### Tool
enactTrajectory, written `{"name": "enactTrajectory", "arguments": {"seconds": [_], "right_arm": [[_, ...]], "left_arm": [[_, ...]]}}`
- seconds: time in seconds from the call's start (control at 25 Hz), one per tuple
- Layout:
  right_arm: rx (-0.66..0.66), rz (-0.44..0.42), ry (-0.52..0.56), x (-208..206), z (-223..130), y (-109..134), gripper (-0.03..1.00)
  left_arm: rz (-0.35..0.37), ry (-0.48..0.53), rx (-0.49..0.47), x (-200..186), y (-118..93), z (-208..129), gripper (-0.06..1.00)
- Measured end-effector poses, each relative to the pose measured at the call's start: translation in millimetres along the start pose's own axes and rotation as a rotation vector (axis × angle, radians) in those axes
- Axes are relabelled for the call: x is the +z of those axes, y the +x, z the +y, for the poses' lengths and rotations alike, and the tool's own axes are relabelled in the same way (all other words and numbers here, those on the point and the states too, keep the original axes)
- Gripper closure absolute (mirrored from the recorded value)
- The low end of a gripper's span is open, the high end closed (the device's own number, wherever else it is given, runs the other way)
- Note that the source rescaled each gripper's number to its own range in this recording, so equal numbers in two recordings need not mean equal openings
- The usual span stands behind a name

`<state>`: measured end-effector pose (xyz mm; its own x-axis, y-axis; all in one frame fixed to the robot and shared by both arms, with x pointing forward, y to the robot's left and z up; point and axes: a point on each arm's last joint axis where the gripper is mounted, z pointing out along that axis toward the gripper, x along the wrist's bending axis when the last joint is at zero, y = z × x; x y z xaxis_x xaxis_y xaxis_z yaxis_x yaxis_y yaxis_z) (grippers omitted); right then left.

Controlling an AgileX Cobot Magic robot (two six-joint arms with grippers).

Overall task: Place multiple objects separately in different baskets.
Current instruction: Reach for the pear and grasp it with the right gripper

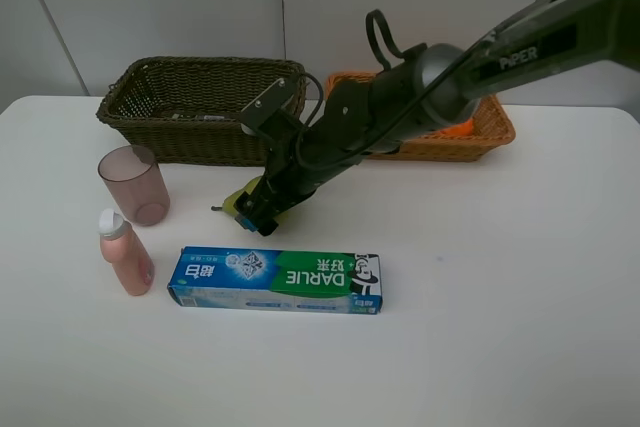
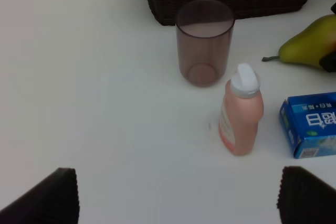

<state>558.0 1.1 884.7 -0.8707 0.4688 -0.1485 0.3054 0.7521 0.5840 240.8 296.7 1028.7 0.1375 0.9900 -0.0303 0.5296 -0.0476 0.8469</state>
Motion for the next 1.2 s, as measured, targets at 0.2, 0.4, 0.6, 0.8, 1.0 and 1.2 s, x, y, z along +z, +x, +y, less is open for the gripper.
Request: {"name": "enactTrajectory", "arguments": {"seconds": [0.2,0.4,0.6,0.8,1.0,1.2], "right_arm": [[0.012,-0.006,-0.009,0.0,0.8,-0.6,-0.03],[0.022,-0.015,-0.02,0.0,1.8,-1.4,0.06],[0.025,-0.011,-0.022,0.2,2.9,1.3,0.46],[0.071,-0.002,-0.027,0.2,3.7,2.8,0.46],[0.077,-0.002,-0.029,0.2,3.8,2.8,0.46],[0.077,-0.002,-0.029,0.2,3.8,2.8,0.46]], "left_arm": [[0.0,0.0,0.0,0.0,0.0,0.0,-0.05],[0.0,0.0,0.0,0.0,0.0,0.0,-0.05],[0.0,0.0,0.0,0.0,0.0,0.0,-0.05],[0.0,0.0,0.0,0.0,0.0,0.0,-0.05],[0.0,0.0,0.0,0.0,0.0,0.0,-0.05],[0.0,0.0,0.0,0.0,0.0,0.0,-0.05]]}}
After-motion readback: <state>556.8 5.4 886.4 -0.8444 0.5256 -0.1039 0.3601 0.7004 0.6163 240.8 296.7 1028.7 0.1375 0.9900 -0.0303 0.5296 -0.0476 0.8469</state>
